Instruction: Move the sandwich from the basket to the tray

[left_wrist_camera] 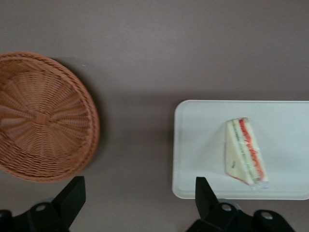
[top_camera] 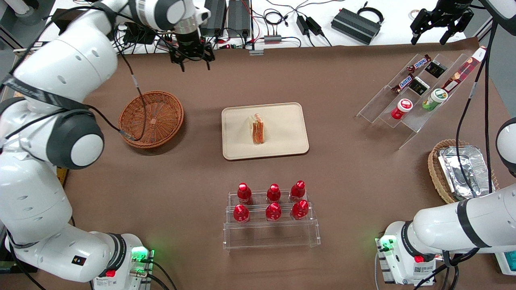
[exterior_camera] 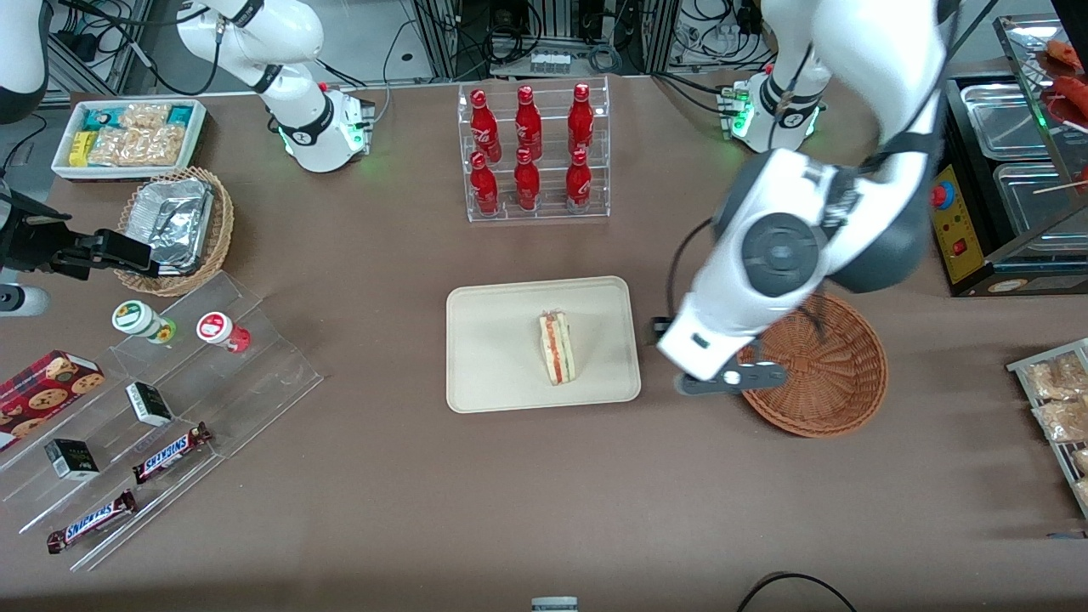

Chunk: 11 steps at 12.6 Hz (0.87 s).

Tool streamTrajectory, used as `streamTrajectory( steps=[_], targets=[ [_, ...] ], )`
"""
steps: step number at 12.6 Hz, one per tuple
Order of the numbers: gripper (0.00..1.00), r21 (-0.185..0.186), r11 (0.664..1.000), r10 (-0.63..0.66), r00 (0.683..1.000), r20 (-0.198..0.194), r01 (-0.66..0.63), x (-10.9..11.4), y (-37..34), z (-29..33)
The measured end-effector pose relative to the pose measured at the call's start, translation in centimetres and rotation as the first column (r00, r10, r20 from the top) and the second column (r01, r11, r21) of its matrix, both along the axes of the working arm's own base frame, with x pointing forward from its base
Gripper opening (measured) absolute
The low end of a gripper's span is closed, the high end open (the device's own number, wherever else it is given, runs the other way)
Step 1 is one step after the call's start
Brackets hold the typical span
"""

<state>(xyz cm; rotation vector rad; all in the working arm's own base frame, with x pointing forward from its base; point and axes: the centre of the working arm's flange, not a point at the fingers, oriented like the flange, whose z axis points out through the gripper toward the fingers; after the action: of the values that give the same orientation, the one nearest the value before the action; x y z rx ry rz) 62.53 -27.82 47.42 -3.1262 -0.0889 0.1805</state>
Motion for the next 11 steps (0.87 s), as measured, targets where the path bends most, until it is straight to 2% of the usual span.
streamTrajectory(
  steps=[6,8,11],
  targets=[
    [1.00,-0.026,0.998,-0.063,0.998,-0.017,0.063,0.1,12.0,2.0],
    [1.00,-0.039,0.996,-0.079,0.997,-0.019,0.078,-0.8,15.0,2.9],
    [1.00,-0.035,0.997,-0.063,0.997,-0.032,0.062,-2.6,17.8,4.8]
  ],
)
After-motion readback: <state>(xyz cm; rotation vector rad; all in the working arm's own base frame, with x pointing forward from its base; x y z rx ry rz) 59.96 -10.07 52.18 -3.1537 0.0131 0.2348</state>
